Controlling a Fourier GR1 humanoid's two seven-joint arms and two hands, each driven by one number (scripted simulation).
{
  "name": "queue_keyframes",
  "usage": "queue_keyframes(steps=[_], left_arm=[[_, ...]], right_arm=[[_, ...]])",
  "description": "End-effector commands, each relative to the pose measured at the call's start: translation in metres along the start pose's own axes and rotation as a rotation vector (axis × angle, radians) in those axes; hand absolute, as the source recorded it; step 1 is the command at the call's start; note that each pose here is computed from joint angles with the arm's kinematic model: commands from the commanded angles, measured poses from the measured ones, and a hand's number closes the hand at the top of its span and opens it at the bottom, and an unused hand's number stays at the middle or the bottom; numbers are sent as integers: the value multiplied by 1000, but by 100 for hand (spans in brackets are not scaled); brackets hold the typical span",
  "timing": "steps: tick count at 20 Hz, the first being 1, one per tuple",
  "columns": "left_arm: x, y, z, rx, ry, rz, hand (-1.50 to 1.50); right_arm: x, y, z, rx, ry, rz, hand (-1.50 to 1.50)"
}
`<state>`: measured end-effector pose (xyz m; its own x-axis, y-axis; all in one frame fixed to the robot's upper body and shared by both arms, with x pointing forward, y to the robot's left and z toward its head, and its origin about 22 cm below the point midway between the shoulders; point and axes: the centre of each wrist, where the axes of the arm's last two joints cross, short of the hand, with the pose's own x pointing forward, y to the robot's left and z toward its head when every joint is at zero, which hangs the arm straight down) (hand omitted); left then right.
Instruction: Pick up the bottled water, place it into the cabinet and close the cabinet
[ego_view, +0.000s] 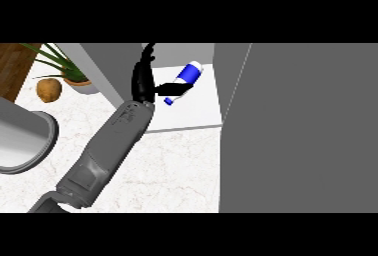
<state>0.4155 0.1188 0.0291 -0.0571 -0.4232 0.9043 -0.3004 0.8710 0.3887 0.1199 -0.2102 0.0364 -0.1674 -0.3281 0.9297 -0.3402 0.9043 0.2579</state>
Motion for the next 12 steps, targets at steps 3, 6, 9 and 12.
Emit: queue_keyframes(steps=[3,6,9,12], left_arm=[[-12,28,-23,26,-39,32,-150],[1,23,-27,-34,-95,140,-150],[-6,29,-26,-42,-140,243,-150],[-9,27,-23,-89,-172,335,-150]], right_arm=[[-2,-4,3,-8,-15,1,-150],[1,6,2,3,-13,-8,-150],[-4,0,7,-9,-25,23,-150],[-9,-3,10,-19,0,28,-150]])
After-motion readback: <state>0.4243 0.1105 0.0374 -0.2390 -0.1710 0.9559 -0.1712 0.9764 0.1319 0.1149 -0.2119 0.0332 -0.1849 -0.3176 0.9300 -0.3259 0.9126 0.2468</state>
